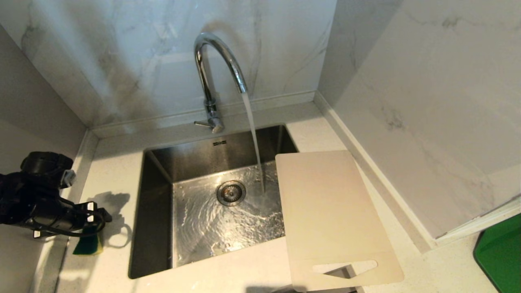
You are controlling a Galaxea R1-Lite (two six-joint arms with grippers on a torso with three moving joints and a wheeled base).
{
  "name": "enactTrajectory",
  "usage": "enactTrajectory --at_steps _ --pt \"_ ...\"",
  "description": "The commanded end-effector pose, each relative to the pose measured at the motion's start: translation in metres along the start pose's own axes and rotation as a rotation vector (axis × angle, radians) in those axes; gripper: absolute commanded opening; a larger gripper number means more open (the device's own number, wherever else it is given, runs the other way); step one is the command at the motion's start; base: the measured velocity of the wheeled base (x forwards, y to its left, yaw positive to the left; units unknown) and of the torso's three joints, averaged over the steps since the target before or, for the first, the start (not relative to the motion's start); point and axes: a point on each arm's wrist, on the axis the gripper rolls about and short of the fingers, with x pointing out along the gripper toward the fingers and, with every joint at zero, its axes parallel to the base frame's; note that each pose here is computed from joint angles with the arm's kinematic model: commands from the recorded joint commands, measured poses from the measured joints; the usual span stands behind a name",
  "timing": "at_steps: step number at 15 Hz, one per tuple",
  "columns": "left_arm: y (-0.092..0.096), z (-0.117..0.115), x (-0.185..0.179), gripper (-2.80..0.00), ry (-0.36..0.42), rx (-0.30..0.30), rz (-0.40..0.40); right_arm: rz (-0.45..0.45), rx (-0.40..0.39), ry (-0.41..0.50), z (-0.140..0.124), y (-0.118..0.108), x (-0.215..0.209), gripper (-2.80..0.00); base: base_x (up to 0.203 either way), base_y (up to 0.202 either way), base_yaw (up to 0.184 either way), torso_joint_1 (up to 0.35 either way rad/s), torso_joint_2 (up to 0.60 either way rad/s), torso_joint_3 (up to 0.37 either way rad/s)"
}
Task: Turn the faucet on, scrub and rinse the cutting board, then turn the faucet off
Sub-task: Pick up the cleaning cloth
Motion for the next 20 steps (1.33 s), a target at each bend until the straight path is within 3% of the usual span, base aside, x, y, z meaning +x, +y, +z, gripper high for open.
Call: enactTrajectory --at_steps 1,7,8,16,20 --pt "0.003 -0.003 0.009 0.00 0.029 -0.006 0.016 0.001 0.000 0.000 0.000 0.000 0.000 -2.80 0.000 0.000 0.000 0.000 0.00 0.000" --pt "0.014 -0.008 0.012 0.00 0.056 0.031 0.033 0.000 0.000 0.000 0.000 0.000 0.000 -2.80 0.000 0.000 0.000 0.000 0.00 0.000" --pt "0.015 -0.011 0.014 -2.80 0.070 0.040 0.036 0.000 0.000 0.000 0.000 0.000 0.000 -2.80 0.000 0.000 0.000 0.000 0.00 0.000" --pt "0.012 -0.010 0.009 -2.80 0.060 -0.013 -0.054 0.001 0.000 0.000 0.000 0.000 0.000 -2.80 0.000 0.000 0.000 0.000 0.00 0.000" --pt "0.006 0.004 -0.020 -2.80 -0.025 -0.022 -0.157 0.000 0.000 0.000 0.000 0.000 0.000 -2.80 0.000 0.000 0.000 0.000 0.00 0.000"
